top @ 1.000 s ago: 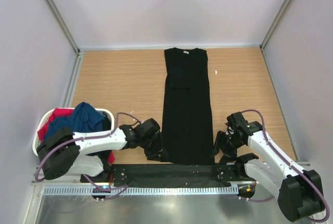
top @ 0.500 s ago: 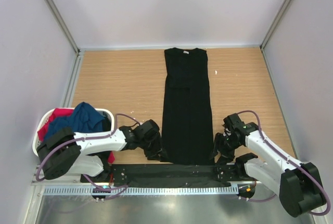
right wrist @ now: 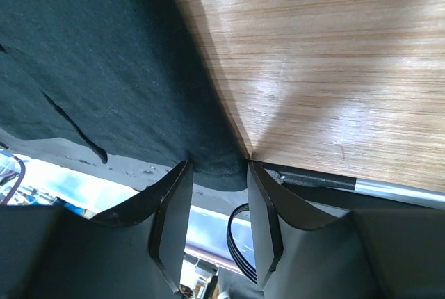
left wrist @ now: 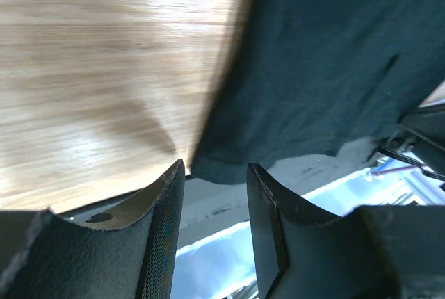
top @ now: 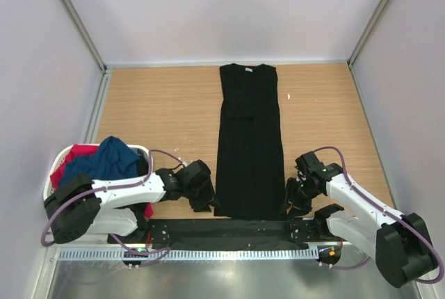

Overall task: Fold and stack the t-shirts
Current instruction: Fold the tshirt

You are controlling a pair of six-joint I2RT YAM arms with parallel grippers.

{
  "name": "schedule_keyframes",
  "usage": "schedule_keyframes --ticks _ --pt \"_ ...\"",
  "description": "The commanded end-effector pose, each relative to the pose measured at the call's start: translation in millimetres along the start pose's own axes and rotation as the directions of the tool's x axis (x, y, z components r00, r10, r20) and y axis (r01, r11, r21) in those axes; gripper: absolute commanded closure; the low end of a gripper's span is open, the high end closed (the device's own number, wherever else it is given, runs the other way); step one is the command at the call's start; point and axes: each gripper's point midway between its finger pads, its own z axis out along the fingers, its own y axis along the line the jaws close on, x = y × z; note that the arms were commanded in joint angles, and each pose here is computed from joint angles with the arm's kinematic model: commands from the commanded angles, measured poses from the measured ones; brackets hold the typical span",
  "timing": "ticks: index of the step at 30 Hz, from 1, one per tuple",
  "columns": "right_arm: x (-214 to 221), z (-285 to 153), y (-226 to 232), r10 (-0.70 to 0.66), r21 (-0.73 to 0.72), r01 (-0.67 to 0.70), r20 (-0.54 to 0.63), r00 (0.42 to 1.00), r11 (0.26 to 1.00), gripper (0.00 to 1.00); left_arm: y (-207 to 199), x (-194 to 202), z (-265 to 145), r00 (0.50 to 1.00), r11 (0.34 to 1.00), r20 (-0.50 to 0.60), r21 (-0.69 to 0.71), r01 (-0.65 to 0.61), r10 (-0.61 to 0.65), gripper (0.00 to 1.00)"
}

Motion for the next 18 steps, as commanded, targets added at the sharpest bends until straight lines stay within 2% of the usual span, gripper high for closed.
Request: schedule_keyframes --ticks 1,11,17,18 --pt "-1.5 1.9 0.4 0.004 0.008 -0.004 0.009 1.000 1.000 0.57 11.6 -0.6 4.5 1.000 0.999 0.003 -0.036 -0.017 0.017 0.58" --pt "3.0 6.3 -3.7 0.019 0.027 -0.019 -0.007 1.000 0.999 0.58 9.8 4.4 14.9 0.999 0.999 -0.038 -0.027 -0.024 0.023 0.60" --pt "4.1 7.9 -4.9 0.015 0.036 -0.015 -0.009 1.000 0.999 0.62 17.8 8.7 16.0 0.999 0.999 -0.054 -0.043 -0.010 0.008 0.65" --pt "4.8 8.1 -6.1 0.017 0.042 -0.016 -0.010 1.000 0.999 0.62 19.5 8.9 16.2 0.999 0.999 -0.053 -0.047 -0.007 0.004 0.69"
